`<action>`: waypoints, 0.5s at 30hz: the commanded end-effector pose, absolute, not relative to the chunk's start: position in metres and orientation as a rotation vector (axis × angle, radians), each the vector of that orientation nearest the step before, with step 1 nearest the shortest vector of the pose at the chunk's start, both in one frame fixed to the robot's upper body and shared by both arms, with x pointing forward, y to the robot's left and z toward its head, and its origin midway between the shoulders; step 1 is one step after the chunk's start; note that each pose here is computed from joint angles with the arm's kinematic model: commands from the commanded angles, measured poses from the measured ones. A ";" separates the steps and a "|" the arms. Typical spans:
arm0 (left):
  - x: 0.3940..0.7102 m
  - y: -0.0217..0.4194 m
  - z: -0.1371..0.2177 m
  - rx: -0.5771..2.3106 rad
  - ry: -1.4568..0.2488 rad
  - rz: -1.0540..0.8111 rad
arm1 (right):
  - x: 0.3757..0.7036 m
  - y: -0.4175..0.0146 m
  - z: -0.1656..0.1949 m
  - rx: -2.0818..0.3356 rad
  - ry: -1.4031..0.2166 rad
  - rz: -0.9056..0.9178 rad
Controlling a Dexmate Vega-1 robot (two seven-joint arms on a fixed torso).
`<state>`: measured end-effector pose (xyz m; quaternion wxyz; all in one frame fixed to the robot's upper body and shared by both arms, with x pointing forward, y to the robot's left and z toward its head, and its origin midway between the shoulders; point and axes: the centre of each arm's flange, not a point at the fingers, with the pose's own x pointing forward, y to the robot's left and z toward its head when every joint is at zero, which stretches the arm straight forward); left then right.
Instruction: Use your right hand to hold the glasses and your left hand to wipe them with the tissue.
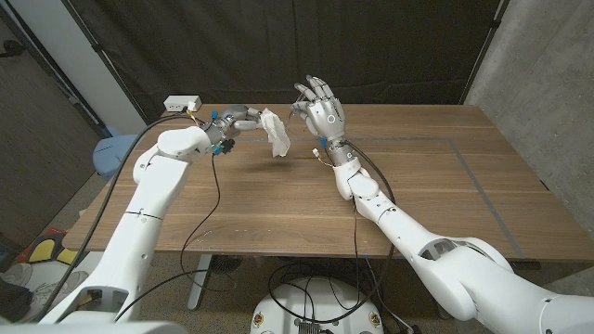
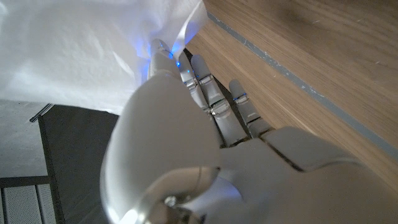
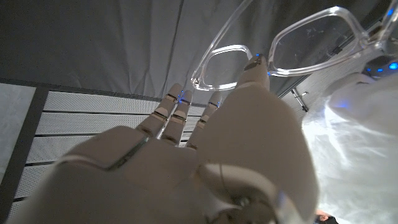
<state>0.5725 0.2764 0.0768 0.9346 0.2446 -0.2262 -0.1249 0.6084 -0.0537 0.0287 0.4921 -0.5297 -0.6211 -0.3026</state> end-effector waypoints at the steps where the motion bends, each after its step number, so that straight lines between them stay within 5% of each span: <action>1: 0.560 0.295 0.076 0.721 -0.478 0.003 | 0.613 -0.070 0.031 -1.249 -1.455 -0.761; 15: 0.553 0.289 0.084 1.231 -0.526 0.373 | 0.613 -0.083 0.031 -1.284 -1.332 -0.675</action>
